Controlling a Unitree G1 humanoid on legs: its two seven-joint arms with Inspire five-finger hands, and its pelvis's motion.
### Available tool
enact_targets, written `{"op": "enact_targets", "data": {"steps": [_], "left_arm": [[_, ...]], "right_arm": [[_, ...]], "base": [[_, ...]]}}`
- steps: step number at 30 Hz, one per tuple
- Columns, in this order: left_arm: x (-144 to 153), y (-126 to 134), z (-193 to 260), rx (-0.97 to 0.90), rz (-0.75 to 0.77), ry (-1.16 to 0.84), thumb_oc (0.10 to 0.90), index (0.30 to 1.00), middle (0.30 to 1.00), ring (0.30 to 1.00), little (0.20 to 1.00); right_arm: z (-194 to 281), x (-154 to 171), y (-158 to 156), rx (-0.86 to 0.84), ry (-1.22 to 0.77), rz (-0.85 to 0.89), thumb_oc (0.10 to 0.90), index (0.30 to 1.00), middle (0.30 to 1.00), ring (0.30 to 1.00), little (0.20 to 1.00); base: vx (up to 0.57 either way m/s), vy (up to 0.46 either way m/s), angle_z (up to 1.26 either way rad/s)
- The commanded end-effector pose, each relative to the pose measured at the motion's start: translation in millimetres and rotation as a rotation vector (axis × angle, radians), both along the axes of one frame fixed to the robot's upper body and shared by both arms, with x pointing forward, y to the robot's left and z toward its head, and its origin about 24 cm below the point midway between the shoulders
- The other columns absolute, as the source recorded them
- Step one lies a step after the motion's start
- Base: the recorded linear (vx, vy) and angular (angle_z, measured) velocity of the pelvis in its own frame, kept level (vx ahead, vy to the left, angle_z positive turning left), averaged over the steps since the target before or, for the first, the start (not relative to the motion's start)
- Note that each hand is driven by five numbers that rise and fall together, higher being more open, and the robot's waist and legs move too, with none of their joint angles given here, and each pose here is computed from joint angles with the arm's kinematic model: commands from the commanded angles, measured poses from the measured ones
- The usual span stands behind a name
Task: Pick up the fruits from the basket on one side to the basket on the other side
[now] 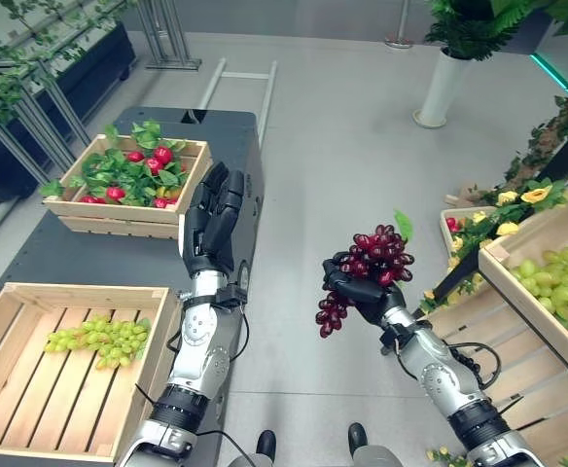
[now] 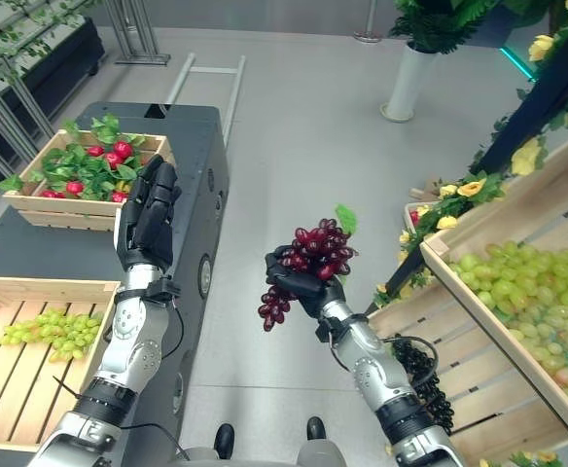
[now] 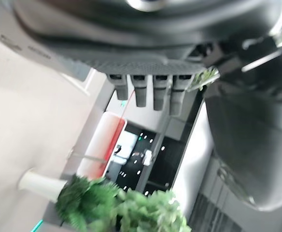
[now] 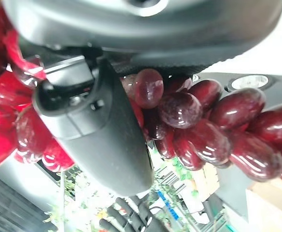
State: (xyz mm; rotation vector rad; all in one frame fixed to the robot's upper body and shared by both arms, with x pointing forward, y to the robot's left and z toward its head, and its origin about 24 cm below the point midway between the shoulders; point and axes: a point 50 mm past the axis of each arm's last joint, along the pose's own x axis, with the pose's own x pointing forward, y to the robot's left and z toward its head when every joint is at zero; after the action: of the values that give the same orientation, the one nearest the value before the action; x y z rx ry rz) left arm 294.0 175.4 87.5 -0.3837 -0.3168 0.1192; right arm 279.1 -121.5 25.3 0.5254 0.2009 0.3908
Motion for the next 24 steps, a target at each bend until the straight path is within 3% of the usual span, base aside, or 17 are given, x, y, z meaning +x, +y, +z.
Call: {"op": "enact_targets", "data": {"steps": [1,7,13,15,24], "left_arm": [[6.1,0.9,36.9,0.061,-0.011,-0.198,0.800,0.900,0.900,0.900,0.900],[-0.2,9.9,1.5,0.116,-0.015,-0.009,0.800,0.900,0.900,0.900,0.900],[-17.1,19.0,-38.0,0.161,0.011,0.162,0.800,0.900,0.900,0.900,0.900],[-22.1,16.7,-62.6,0.202,0.015,0.280,0.800,0.900,0.900,0.900,0.900],[-43.4,13.2,-106.5,0.319,-0.021,0.442,0.800,0.900,0.900,0.900,0.900]], "right_arm": [[54.2,17.5,7.9,0.106,-0.265,0.062,0.400,0.300,0.300,0.300,0.300],[18.5,-0.9,2.6,0.099,-0.108,0.074,0.400,0.300,0.300,0.300,0.300],[-19.0,-18.1,5.4,0.102,0.020,0.048,0.400,0.300,0.300,0.300,0.300],[-31.5,-21.5,6.5,0.103,0.061,0.010,0.400,0.300,0.300,0.300,0.300],[-51.6,-31.2,0.3,0.073,0.144,-0.040,0.400,0.300,0.300,0.300,0.300]], "base": [[-0.07,0.180,-0.33],[-0.04,0.107,-0.30],[-0.12,0.032,-0.95],[-0.09,-0.125,-0.18],[0.02,-0.166,-0.43]]}}
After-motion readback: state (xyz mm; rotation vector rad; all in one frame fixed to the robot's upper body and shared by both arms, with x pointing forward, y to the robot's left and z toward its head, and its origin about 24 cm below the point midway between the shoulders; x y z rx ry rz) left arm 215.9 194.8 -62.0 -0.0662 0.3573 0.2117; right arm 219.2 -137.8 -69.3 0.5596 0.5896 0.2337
